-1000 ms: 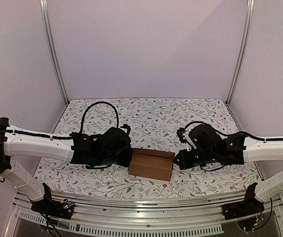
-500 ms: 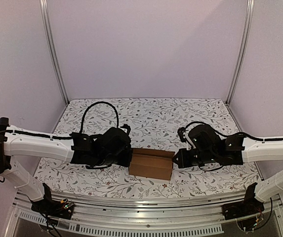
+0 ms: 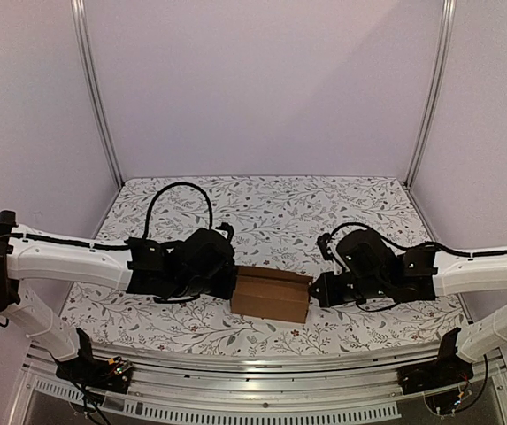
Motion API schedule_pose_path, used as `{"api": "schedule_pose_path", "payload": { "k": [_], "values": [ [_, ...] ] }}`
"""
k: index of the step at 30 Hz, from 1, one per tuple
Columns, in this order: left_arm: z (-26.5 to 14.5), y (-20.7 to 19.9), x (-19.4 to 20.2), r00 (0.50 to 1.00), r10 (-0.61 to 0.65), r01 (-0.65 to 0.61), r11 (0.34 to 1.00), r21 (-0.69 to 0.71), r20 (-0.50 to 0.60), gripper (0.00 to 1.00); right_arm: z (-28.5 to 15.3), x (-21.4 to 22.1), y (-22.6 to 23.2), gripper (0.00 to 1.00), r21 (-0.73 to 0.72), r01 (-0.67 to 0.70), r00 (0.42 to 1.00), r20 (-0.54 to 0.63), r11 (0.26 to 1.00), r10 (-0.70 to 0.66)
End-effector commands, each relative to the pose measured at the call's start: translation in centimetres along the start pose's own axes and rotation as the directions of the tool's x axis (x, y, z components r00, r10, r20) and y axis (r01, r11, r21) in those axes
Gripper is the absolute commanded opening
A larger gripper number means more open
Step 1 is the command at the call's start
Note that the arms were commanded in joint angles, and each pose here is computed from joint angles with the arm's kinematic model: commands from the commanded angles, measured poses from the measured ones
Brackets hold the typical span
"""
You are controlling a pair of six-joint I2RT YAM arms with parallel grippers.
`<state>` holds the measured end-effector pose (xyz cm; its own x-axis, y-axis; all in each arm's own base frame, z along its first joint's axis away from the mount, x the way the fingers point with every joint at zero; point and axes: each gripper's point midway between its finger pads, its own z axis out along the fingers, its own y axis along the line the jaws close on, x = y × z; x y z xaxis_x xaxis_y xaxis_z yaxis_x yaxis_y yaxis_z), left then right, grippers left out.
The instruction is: Fold the paper box
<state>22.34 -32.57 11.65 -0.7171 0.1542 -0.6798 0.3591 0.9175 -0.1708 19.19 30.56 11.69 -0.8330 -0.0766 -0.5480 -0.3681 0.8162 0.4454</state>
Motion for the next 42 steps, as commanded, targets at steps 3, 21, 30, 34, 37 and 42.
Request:
{"api": "schedule_pose_path", "payload": {
  "k": [3, 21, 30, 34, 37, 42],
  "values": [
    [0.7, 1.0, 5.3, 0.981, 0.083, -0.088, 0.996, -0.022, -0.177, 0.00, 0.4, 3.6, -3.0, 0.00, 0.087, 0.050, 0.996, -0.083, 0.995, -0.043],
    [1.3, 1.4, 7.8, 0.967, 0.088, -0.096, 0.995, -0.025, -0.238, 0.00, -0.5, 1.0, -0.9, 0.40, 0.054, 0.088, 0.996, -0.003, 0.995, -0.088],
    [1.4, 1.3, 8.5, 0.964, 0.099, -0.111, 0.993, -0.035, -0.246, 0.00, -4.7, -3.2, 3.3, 0.52, -0.050, 0.163, 0.982, 0.101, 0.985, -0.158],
    [1.4, 1.3, 8.5, 0.965, 0.100, -0.112, 0.993, -0.035, -0.244, 0.00, -5.8, -4.7, 4.0, 0.54, -0.047, 0.187, 0.972, 0.150, 0.981, -0.179],
    [1.3, 1.2, 8.5, 0.965, 0.101, -0.112, 0.993, -0.035, -0.242, 0.00, -5.4, -5.5, 4.2, 0.52, -0.023, 0.198, 0.968, 0.163, 0.980, -0.192],
    [1.1, 1.0, 8.2, 0.967, 0.101, -0.111, 0.993, -0.029, -0.233, 0.00, -3.8, -6.3, 5.0, 0.32, -0.014, 0.210, 0.965, 0.163, 0.978, -0.205]
  ]
}}
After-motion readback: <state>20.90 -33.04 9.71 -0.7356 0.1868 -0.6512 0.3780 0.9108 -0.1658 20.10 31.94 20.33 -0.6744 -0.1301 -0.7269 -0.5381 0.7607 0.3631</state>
